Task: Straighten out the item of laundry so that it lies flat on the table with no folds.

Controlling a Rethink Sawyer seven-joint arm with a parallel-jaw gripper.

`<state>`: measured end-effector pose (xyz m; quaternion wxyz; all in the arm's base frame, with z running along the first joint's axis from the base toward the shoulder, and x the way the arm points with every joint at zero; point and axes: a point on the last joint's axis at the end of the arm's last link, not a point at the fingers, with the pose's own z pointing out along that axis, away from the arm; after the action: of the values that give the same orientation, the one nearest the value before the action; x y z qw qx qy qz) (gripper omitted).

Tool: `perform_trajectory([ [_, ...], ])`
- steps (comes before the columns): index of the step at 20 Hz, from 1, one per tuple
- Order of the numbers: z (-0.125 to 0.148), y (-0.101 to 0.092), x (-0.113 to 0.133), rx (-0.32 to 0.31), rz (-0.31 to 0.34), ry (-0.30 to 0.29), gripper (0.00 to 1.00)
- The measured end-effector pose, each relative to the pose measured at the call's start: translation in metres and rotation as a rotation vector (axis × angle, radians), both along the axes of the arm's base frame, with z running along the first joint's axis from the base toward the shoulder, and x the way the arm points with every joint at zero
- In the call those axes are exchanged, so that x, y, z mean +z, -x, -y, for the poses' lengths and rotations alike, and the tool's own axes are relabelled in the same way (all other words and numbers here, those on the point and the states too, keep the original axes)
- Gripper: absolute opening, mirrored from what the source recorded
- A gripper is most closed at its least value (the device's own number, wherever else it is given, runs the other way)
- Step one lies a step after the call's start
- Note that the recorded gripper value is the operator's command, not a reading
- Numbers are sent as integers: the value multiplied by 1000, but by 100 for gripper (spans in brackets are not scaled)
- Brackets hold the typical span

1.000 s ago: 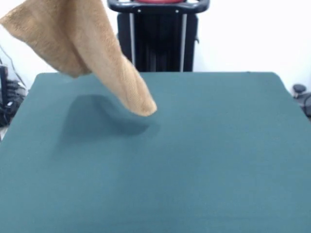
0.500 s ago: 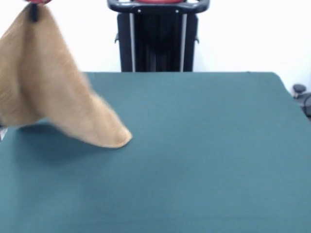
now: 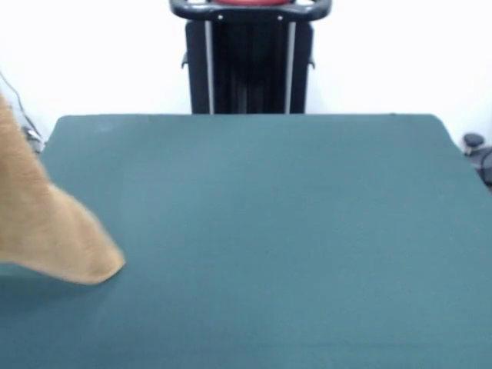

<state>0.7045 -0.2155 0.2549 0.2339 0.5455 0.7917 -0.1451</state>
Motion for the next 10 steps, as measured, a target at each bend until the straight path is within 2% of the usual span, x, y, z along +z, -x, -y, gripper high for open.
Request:
perform_trajectory([
  [5, 4, -2, 20, 25, 87, 26, 0],
  [10, 4, -1, 30, 36, 124, 36, 0],
])
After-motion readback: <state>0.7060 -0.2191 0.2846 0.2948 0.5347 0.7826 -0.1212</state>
